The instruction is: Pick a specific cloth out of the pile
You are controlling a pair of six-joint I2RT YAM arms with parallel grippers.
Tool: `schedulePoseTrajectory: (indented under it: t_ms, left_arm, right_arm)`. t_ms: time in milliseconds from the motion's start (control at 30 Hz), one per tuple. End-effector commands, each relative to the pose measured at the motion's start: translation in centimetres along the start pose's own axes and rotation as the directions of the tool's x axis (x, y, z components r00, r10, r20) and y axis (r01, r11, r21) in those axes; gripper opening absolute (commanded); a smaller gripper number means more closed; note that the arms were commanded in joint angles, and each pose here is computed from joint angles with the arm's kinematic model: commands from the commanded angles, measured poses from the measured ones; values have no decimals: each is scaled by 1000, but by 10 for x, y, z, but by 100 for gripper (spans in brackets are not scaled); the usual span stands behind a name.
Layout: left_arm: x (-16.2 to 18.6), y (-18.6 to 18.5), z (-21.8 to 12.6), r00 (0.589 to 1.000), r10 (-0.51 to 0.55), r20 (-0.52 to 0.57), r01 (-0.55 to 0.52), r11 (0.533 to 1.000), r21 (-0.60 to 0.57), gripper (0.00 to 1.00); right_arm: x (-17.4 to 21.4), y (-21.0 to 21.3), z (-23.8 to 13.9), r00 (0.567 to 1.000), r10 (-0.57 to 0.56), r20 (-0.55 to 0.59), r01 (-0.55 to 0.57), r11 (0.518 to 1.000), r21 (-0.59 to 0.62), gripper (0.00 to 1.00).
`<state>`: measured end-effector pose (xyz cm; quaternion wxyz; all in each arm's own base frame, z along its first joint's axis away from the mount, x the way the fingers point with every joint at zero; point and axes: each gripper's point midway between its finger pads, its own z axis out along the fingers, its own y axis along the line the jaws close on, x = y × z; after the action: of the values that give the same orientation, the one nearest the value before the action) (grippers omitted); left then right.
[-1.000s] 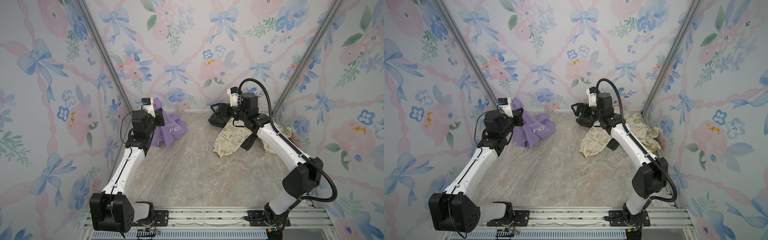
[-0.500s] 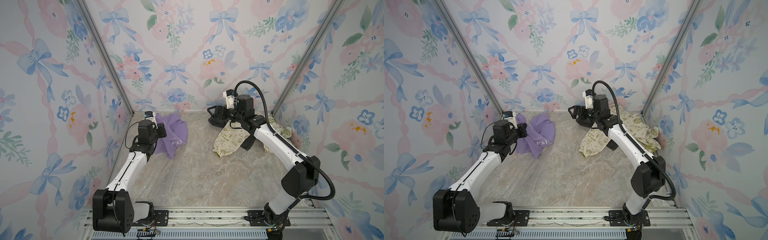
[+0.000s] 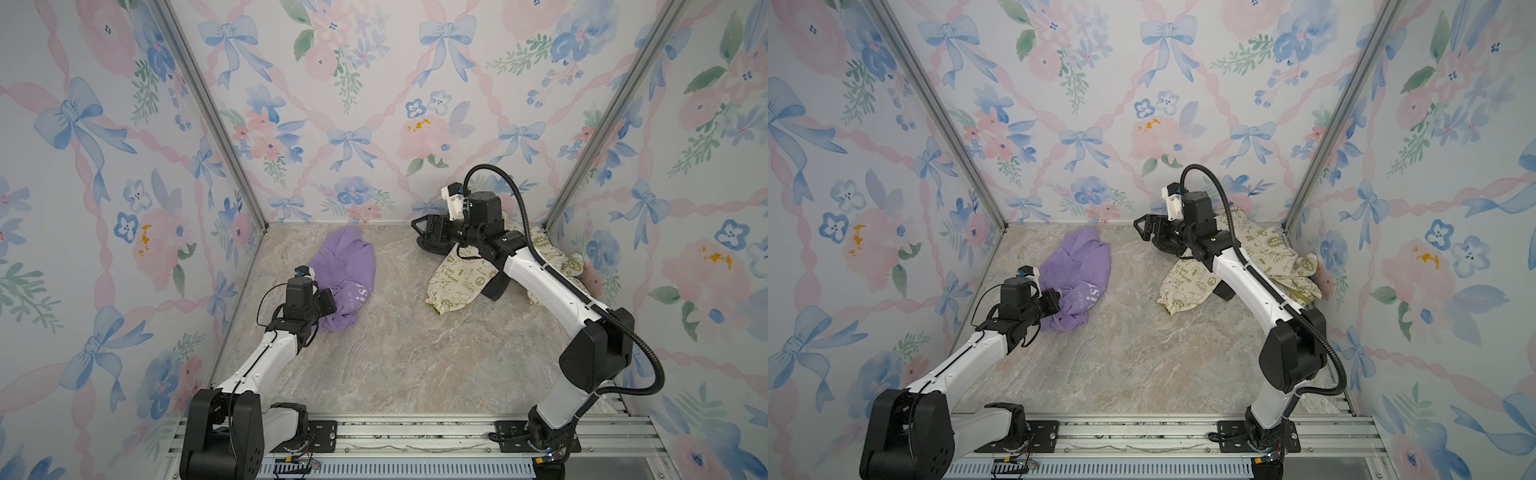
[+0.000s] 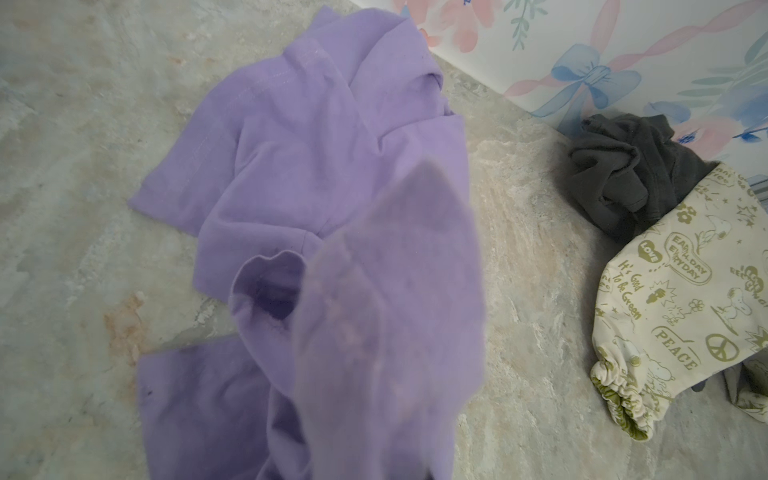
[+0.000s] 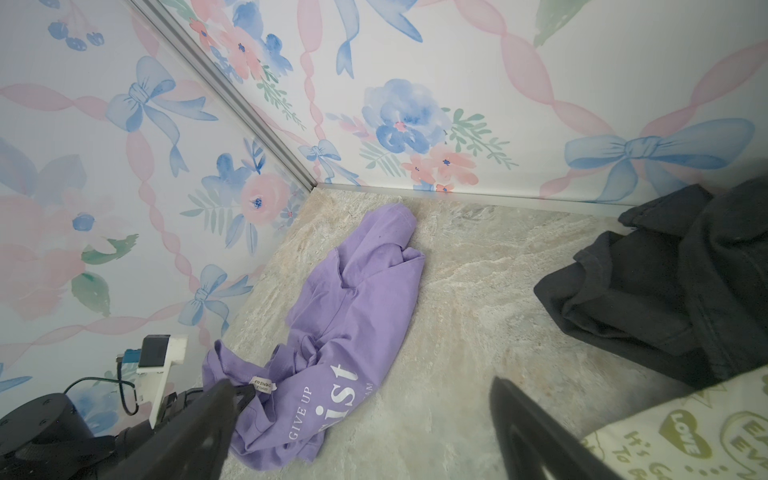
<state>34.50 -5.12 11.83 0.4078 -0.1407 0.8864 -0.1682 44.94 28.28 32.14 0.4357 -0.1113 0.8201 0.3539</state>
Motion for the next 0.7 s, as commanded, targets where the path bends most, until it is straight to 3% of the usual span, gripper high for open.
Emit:
schedulePoseTrajectory:
  t_ms: [0, 167, 300, 400, 533, 667]
  left_arm:
    - [20, 2, 1, 997, -35, -62, 36, 999, 6, 12]
    - [13, 4, -5, 997, -58, -54, 56, 998, -25, 44]
    - [-36, -9, -30, 992, -74, 99, 77, 997, -25, 68]
    - [-86, -19, -62, 963, -72, 260, 85, 996, -39, 96]
    - [-136, -29, -104, 903, -62, 426, 94, 994, -56, 98]
    - [-166, -41, -126, 864, -69, 499, 103, 994, -40, 98]
  right_arm:
    - [14, 1, 3, 999, -1, -53, 1, 1000, -5, 97]
    - [18, 2, -1, 997, -18, -68, 18, 1000, -3, 97]
    - [22, 2, -3, 997, -20, -70, 19, 1000, -7, 97]
    - [22, 2, -4, 997, -24, -70, 24, 1000, -9, 97]
    - [21, 4, -5, 997, -41, -67, 40, 999, -15, 97]
    - [21, 4, -8, 996, -62, -71, 61, 998, -13, 97]
